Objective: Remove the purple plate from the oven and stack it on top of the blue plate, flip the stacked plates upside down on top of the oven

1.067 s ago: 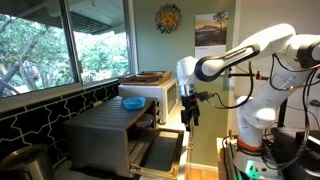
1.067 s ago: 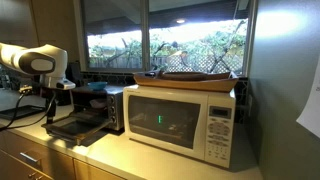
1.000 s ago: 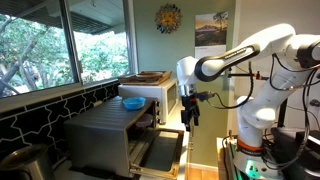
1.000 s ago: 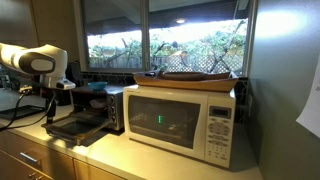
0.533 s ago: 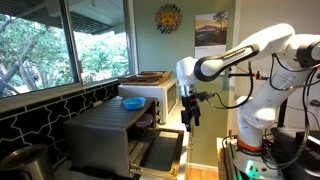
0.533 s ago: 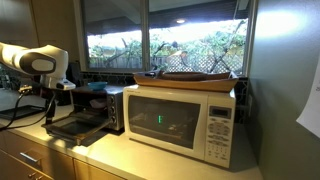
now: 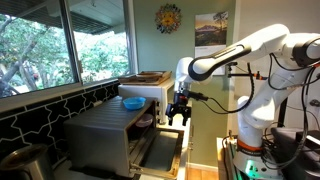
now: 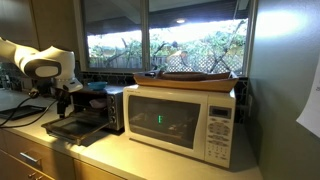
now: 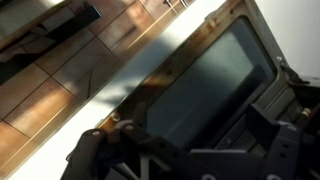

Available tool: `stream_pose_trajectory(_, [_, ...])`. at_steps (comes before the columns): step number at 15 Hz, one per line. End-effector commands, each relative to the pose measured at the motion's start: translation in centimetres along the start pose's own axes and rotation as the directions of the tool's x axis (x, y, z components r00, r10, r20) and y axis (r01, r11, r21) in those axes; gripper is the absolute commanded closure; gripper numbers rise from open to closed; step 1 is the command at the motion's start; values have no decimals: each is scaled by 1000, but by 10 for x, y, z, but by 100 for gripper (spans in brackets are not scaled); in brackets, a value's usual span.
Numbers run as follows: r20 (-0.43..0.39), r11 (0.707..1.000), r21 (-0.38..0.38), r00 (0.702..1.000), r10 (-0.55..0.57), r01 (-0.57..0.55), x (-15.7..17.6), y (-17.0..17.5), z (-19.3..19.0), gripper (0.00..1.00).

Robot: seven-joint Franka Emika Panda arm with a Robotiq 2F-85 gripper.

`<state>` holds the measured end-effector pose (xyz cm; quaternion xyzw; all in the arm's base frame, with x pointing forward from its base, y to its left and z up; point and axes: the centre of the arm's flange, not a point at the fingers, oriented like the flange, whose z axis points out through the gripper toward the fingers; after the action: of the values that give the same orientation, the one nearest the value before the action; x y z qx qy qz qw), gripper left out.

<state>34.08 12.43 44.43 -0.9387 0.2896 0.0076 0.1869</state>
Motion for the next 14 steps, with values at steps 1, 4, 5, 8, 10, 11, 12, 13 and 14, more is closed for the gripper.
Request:
stream_pose_trajectory(1, [-99,985,134,988,122,-108,11,6,13,0])
stream_pose_trajectory(4, [-78,988,123,992,104,-93,15,4,3,0])
stream_pose_trajectory(5, [-78,987,129,991,112,-101,15,5,5,0])
stream_pose_trajectory(8, [-47,992,85,994,93,-89,11,7,7,0])
stream_pose_trajectory(10, [-58,982,140,989,133,-123,23,7,18,0])
stream_pose_trajectory(11, [-67,978,156,986,150,-138,29,9,19,0])
stream_pose_trajectory(12, [-54,967,200,983,173,-159,35,9,21,0])
stream_pose_trajectory(13, [-54,958,227,980,191,-174,40,10,21,0])
stream_pose_trajectory(14, [-73,947,261,974,213,-188,48,11,22,0])
